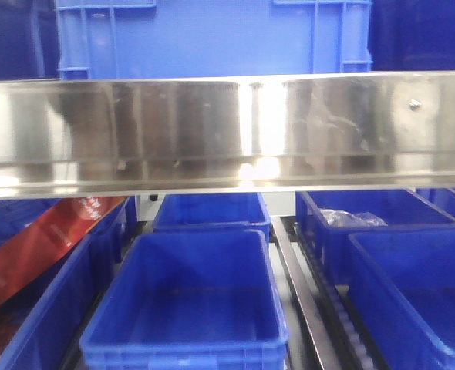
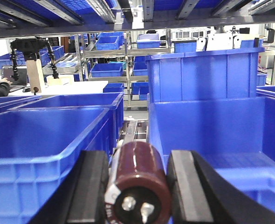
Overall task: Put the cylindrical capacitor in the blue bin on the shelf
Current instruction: 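Hold both cylinders while the base drives up to the blue bin shelf, then lower both grippers into a blue bin and open them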
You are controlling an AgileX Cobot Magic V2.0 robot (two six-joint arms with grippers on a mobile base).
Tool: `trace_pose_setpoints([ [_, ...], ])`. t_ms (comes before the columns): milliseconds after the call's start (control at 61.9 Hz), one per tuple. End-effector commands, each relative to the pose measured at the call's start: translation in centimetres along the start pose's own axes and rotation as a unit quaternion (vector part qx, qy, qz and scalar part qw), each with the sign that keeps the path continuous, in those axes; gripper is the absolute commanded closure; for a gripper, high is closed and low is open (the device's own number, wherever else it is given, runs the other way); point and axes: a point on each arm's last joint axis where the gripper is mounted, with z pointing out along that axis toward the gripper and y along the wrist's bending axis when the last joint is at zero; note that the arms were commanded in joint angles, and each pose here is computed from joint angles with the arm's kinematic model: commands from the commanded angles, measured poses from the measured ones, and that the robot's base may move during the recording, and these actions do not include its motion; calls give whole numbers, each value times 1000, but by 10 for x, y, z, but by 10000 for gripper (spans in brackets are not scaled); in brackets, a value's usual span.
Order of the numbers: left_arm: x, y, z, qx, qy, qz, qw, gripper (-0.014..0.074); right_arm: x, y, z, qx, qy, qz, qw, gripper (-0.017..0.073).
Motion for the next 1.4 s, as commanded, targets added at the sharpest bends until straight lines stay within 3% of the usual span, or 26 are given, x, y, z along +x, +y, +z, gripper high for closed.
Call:
trace_pose_setpoints([
  [0,-3,0,-1,0,-17,-5,1000,705,-3,0,-1,1,-14,-6,1000,722],
  [1389,-6,0,-1,2,-31,-5,1000,705,-3,0,-1,1,-14,-6,1000,722],
])
